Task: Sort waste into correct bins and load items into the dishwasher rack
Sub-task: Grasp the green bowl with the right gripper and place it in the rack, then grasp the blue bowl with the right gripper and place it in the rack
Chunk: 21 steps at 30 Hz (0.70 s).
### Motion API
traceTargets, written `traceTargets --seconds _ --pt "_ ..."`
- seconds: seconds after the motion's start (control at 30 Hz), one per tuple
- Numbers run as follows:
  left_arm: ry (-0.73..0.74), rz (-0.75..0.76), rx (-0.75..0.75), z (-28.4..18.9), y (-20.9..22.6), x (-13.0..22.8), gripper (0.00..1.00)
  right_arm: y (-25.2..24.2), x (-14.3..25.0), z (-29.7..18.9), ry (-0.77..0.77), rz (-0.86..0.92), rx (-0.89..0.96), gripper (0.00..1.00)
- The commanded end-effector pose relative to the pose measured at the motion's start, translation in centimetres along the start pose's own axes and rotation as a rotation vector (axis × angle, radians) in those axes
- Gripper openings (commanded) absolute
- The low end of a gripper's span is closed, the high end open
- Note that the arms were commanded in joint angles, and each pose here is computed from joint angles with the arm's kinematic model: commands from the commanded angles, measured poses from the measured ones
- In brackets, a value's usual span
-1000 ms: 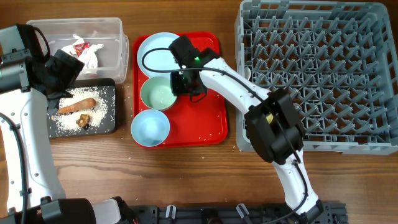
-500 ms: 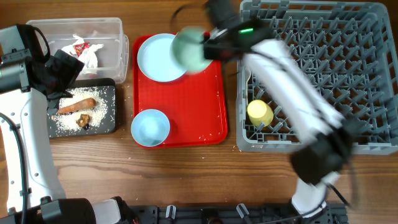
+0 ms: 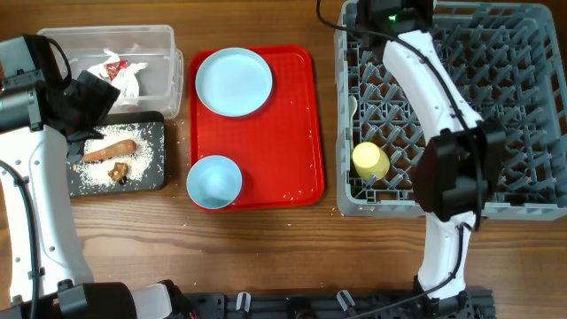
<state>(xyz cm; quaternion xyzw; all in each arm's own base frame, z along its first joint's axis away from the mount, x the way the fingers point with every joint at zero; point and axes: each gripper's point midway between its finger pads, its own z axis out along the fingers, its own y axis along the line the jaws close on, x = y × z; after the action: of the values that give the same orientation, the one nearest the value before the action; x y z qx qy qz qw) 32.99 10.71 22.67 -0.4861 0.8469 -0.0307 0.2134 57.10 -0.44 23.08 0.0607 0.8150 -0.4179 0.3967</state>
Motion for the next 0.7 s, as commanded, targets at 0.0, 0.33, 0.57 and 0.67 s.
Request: traceTargets --seconds 0.0,0.33,0.57,0.67 --pt "0.002 0.009 0.000 0.1 0.1 -0.1 1.00 2.1 0.5 0.1 -0.003 -0.184 0.008 0.04" --pt "0.002 0.009 -0.001 0.1 0.1 -0.1 1.00 6.0 3.7 -0.3 0.049 -0.351 -0.036 0.05" --pt "0.002 0.009 -0.001 0.1 0.1 -0.1 1.00 9.9 5.1 -4.8 0.040 -0.500 -0.188 0.79" --pt "0.002 0.009 -0.001 0.1 0.1 -0.1 1.00 9.2 3.0 -7.5 -0.016 -0.469 -0.206 0.94"
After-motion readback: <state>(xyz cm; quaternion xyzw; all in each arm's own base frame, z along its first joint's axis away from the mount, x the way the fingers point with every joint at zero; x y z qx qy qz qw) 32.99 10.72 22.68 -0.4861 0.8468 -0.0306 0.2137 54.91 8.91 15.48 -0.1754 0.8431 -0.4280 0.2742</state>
